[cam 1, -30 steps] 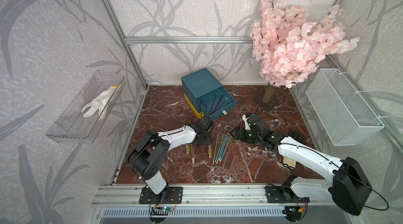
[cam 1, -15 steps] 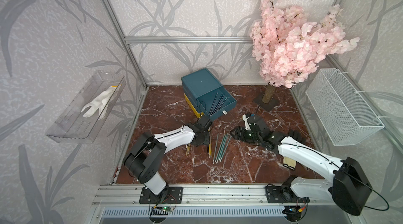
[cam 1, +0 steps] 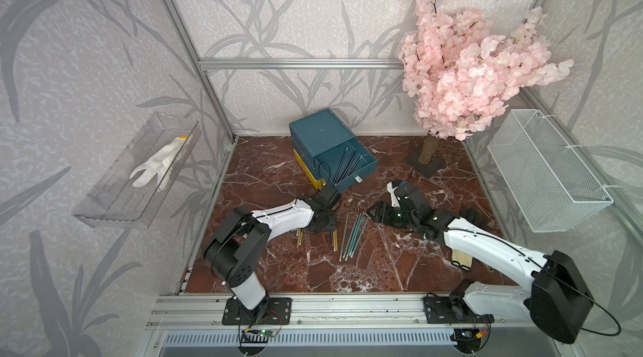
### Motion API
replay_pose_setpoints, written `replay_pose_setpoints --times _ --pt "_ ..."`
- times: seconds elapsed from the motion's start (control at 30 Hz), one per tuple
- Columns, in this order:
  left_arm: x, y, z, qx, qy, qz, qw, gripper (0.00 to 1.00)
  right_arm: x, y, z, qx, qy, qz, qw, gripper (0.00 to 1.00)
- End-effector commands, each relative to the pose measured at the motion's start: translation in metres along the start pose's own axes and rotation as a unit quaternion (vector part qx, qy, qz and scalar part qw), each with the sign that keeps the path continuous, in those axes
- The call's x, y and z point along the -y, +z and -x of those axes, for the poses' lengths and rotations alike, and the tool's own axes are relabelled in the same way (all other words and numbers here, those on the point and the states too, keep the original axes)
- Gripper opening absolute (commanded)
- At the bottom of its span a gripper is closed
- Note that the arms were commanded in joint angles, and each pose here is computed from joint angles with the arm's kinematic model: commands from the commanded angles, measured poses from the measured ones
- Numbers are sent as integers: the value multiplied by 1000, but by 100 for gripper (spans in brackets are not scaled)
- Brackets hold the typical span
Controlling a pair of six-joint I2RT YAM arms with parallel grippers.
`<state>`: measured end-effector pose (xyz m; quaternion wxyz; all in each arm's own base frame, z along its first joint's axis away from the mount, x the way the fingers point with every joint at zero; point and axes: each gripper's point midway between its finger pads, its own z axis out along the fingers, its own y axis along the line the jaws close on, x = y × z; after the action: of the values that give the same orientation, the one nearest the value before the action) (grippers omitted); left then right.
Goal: Please place the pencils in the drawer according to their color
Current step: Pick up the pencil from the center of the board.
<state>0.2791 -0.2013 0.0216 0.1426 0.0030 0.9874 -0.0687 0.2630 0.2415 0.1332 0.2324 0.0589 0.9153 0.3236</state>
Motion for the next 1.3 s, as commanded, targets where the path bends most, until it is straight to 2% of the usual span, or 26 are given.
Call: replay_pose_setpoints --times 0.0,0.17,0.43,0.53,0.83,0.93,1.03,1.27 --pt "6 3 3 -3 3 -1 1000 45 -2 -3 3 9 -8 3 1000 63" --pt "-2 9 -4 -21 3 24 999 42 -3 -5 4 12 -8 4 1000 63" --pt "-36 9 -22 -74 13 125 989 21 -4 -7 5 14 -7 6 1000 63" --pt "-44 11 -28 -90 19 145 985 20 -4 -7 5 14 -6 7 1000 63" --pt "-50 20 -46 -106 14 139 984 19 -6 -9 8 18 -6 6 1000 63" --pt "-52 23 -53 -112 8 134 985 12 -7 -10 9 18 -7 8 1000 63" --pt "-52 25 -59 -116 5 124 985 1 -9 -10 11 19 -8 7 1000 63" --pt "-47 20 -58 -98 -2 95 991 0 -13 -10 14 20 -8 9 1000 63"
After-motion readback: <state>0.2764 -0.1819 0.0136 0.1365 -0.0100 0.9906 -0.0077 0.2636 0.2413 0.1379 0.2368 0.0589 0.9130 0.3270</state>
